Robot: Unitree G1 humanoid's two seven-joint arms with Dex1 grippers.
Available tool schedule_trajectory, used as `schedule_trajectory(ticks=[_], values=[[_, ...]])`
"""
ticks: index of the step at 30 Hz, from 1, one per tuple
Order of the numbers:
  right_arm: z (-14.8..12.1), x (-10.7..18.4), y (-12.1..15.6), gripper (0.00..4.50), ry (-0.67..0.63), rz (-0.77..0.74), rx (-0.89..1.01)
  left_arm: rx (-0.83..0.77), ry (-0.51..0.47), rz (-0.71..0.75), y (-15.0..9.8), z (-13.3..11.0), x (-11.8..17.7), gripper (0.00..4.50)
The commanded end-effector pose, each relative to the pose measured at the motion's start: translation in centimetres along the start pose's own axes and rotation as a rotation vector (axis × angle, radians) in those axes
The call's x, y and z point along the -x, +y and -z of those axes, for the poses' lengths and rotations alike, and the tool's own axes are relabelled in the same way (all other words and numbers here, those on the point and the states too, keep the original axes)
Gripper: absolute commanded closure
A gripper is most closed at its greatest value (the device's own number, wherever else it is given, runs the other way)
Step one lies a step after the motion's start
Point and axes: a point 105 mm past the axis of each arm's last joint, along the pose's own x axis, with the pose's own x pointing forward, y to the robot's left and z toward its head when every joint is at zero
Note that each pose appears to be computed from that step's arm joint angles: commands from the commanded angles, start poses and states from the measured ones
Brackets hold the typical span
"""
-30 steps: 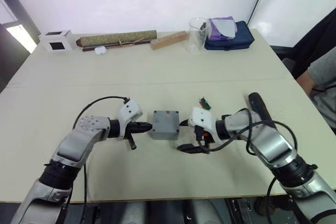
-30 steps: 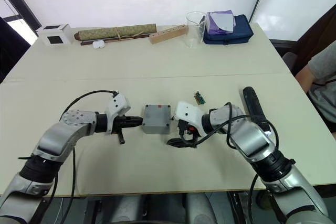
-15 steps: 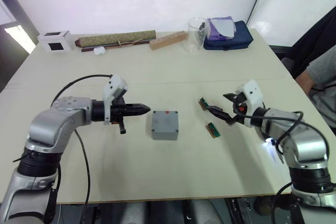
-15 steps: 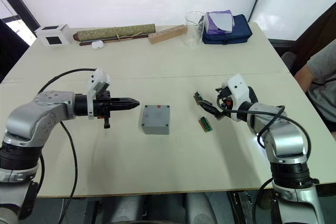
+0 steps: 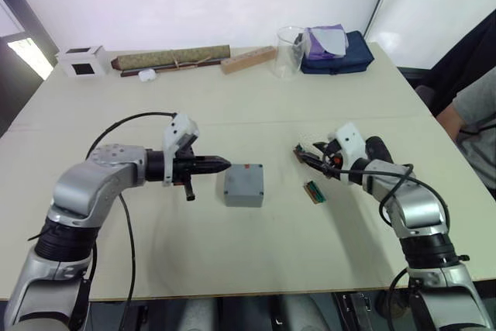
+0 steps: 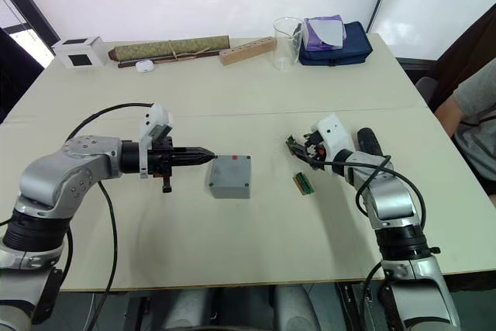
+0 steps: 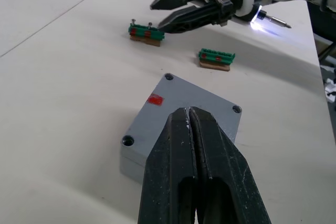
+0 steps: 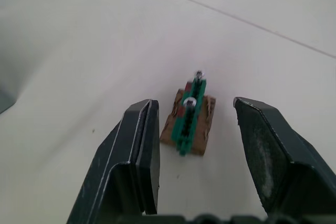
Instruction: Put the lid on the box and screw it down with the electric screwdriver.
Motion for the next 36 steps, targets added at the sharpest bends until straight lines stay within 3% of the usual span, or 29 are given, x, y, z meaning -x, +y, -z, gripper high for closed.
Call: schedule_trajectory(ticks=[1,6,9,13,29,32,36], values=[[-1.1,-0.3,-0.2,2.07,-0.041,0.006,0.027,-0.043,-0.017,0.0,-0.3,-0.9,0.0,4.5],[-1.0,-0.6,-0.2,2.07,-0.041,0.004,0.023,-0.043,-0.009,-0.007,-0.3,-0.5,-0.1,4.5],[-0.9,-0.7,-0.2,2.82,-0.041,0.005,0.022,-0.042,-0.01,-0.006,-0.4,-0.4,-0.2,4.5],[-1.0,-0.9,-0.3,4.42,-0.048,0.009,0.019,-0.04,-0.011,-0.003,-0.6,-0.4,-0.4,4.5],[-1.3,0.0,-0.2,4.42,-0.044,-0.011,0.081,-0.035,-0.008,-0.006,-0.4,-0.3,-0.6,4.5],[-1.3,0.3,-0.1,3.6,-0.044,-0.025,0.109,-0.032,-0.007,-0.005,-0.4,-0.2,-0.6,4.5],[-1.6,0.1,-0.3,1.93,-0.049,-0.029,0.103,-0.031,-0.006,-0.002,-0.5,-0.1,-0.6,4.5]])
